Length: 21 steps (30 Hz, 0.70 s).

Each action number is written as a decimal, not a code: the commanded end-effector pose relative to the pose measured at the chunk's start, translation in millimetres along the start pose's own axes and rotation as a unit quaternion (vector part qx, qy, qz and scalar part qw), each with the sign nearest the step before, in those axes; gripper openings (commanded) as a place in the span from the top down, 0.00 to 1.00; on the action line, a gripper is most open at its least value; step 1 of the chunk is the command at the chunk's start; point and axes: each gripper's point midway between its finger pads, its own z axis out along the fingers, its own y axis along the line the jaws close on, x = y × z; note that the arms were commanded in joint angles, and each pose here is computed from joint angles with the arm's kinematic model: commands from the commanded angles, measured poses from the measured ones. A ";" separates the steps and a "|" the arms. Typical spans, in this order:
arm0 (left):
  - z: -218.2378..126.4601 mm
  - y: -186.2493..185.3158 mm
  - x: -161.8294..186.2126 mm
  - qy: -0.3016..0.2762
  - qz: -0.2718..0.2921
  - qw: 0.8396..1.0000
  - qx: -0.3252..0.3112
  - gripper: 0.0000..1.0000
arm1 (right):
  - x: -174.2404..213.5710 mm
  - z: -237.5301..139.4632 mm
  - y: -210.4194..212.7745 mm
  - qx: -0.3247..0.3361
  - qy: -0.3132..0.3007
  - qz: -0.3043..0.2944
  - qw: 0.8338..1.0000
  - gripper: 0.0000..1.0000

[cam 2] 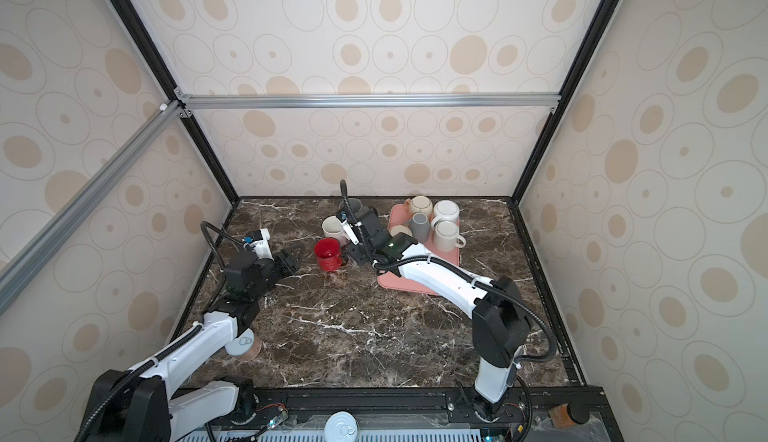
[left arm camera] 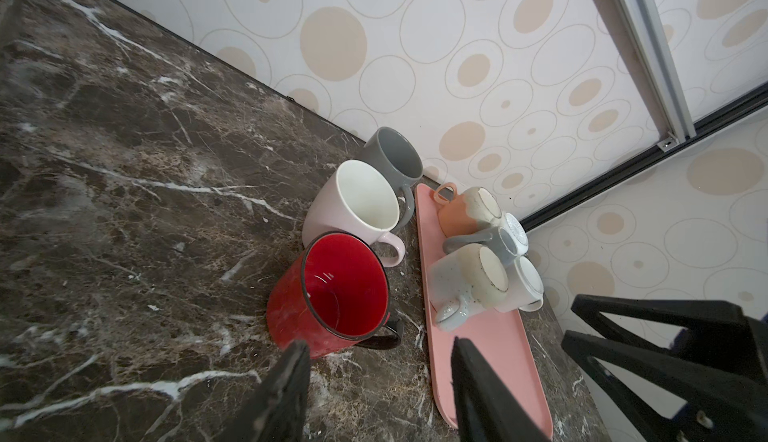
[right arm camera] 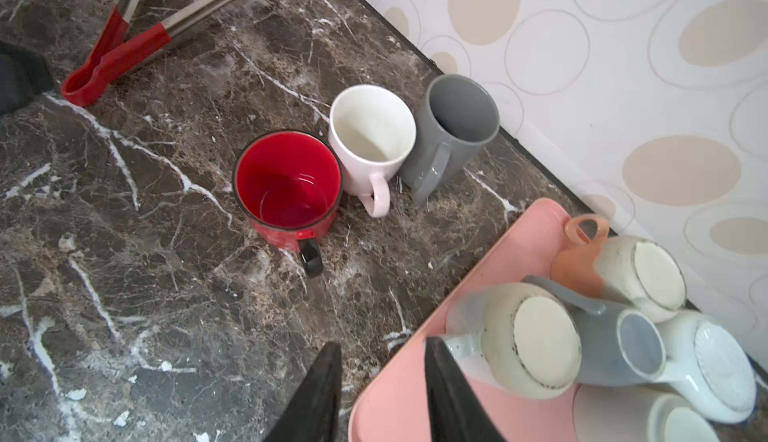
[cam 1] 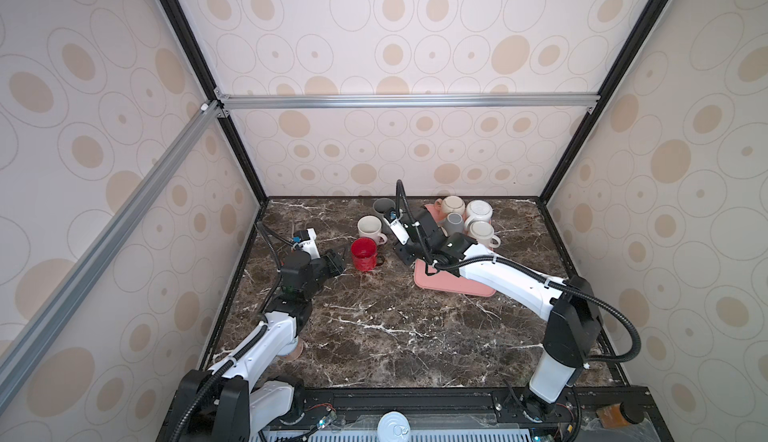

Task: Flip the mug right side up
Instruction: 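Release the red mug beside the pink mug and move the right gripper toward the tray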

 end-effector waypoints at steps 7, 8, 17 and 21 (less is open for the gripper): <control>43.0 -58.3 36.7 0.074 0.060 0.994 0.048 0.48 | 66.0 -40.3 -54.9 0.052 0.015 0.131 0.990 0.63; 48.2 -63.6 42.4 0.082 0.071 0.993 0.048 0.48 | 75.9 -43.1 -61.2 0.059 0.021 0.145 0.987 0.63; 101.7 -97.7 97.2 0.169 0.213 0.962 0.020 0.48 | 162.6 -76.0 -106.9 0.116 0.066 0.285 0.949 0.63; 124.2 -104.2 118.1 0.204 0.260 0.944 0.013 0.47 | 191.8 -84.0 -114.3 0.123 0.073 0.333 0.932 0.63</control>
